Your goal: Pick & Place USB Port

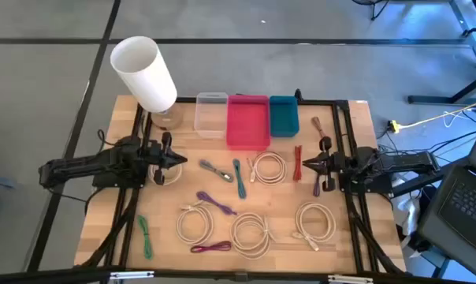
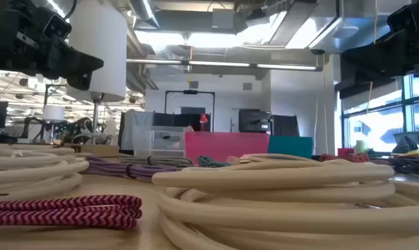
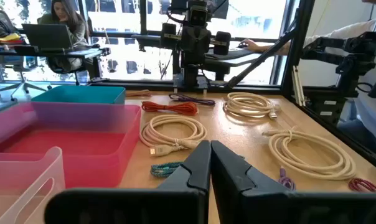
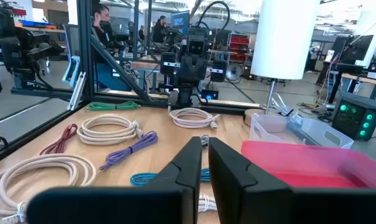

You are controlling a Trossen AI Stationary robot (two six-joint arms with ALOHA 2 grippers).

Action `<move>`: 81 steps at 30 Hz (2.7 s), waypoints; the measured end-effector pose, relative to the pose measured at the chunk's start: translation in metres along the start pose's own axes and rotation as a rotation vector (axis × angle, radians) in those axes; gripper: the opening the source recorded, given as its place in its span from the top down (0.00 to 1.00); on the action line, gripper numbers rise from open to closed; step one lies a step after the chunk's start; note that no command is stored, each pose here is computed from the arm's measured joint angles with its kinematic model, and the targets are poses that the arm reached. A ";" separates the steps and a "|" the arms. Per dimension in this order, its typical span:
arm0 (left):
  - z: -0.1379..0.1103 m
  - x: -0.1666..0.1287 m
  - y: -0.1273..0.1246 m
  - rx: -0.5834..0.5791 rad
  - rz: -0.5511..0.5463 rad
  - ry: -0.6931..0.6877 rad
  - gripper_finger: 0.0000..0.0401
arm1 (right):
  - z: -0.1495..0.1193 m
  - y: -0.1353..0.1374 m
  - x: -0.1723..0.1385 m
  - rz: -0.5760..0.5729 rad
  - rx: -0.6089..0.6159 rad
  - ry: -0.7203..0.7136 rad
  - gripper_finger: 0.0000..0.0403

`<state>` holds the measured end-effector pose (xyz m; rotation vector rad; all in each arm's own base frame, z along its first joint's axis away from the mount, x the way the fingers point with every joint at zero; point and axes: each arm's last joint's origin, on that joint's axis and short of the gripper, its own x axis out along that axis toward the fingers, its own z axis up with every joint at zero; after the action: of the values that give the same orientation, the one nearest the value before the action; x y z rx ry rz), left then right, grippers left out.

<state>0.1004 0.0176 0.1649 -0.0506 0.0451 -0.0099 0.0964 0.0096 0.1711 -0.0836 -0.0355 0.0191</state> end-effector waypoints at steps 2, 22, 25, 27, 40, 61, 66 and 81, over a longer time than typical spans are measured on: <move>0.000 0.000 0.000 0.000 0.000 0.000 0.99 | 0.000 0.000 0.000 0.000 0.000 0.000 0.92; 0.000 0.000 0.000 0.000 0.000 0.000 0.99 | 0.000 0.000 0.000 0.000 0.000 0.000 0.92; 0.000 0.000 0.000 0.000 0.000 0.000 0.99 | 0.000 0.000 0.000 0.000 0.000 0.000 0.92; 0.000 0.000 0.000 0.000 0.000 0.000 0.99 | 0.000 0.000 0.000 0.000 0.000 0.000 0.92; 0.000 0.000 0.000 0.000 0.000 0.000 0.99 | 0.000 0.000 0.000 0.000 0.000 0.000 0.92; 0.004 0.000 0.000 0.023 0.000 -0.046 0.99 | 0.005 0.000 0.000 0.010 0.219 -0.048 0.92; 0.019 -0.002 -0.001 0.110 -0.001 -0.192 0.99 | 0.010 -0.001 -0.001 0.016 0.276 -0.108 0.92; 0.044 -0.011 0.001 0.135 0.182 -0.465 0.99 | 0.085 -0.011 0.012 -0.166 0.056 -0.131 0.92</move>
<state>0.0918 0.0210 0.2090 0.0868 -0.4160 0.1806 0.1057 0.0064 0.2574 -0.0226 -0.1730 -0.1401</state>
